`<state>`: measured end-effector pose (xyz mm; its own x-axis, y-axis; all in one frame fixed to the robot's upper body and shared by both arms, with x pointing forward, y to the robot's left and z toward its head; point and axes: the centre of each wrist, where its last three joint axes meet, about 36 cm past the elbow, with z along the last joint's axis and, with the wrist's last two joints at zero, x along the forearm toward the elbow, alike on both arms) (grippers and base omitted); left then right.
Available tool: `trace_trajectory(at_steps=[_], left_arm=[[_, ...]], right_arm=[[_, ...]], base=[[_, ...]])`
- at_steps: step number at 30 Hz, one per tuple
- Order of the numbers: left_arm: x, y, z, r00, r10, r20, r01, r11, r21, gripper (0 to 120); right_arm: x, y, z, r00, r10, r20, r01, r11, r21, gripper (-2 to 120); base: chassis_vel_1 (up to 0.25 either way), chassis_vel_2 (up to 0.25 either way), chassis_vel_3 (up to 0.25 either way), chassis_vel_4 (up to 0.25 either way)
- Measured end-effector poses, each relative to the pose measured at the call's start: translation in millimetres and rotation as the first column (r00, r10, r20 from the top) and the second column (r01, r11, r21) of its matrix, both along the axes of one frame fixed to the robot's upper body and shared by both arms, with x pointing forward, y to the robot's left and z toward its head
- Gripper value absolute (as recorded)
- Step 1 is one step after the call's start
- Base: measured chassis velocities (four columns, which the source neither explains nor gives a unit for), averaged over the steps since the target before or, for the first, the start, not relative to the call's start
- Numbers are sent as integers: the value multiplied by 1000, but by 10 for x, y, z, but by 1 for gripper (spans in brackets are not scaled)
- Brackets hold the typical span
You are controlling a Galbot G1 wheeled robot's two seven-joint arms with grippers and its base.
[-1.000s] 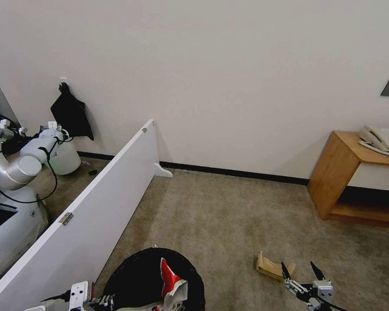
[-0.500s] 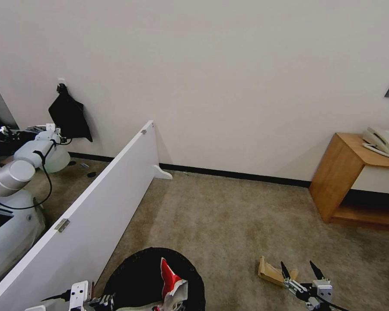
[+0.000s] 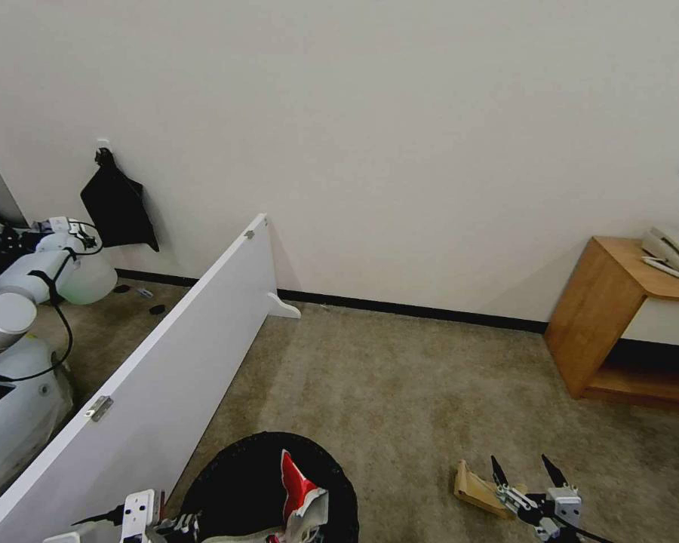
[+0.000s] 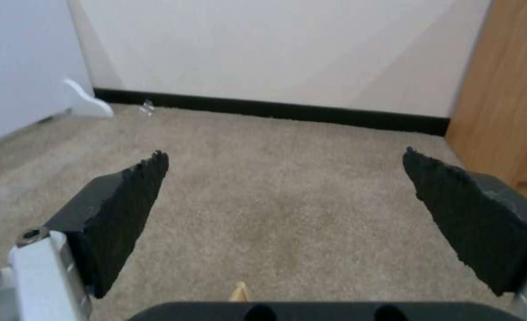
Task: Pick up the trash bin, then pick up the garbage from the floor and place it into the trash bin.
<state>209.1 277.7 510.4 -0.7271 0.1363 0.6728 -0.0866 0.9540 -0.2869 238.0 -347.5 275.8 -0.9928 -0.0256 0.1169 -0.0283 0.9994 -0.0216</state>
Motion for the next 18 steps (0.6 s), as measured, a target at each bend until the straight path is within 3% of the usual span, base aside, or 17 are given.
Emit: trace_trajectory(at_steps=[8,10,18], left_arm=[[1,1,1,1000,-1,0,1,1000,1,4],[1,0,1,1000,-1,0,1,1000,0,4],[-3,-3,-3,1000,0,-1,0,1000,0,4]], right_arm=[[-94,-225,-8,995,63,-72,-69,993,-91,100],[-150,-528,4,967,189,-174,-213,968,-133,100],[-158,-868,38,886,330,-326,-396,904,-161,100]], base=[[0,0,0,0],[0,0,0,0],[0,0,0,0]])
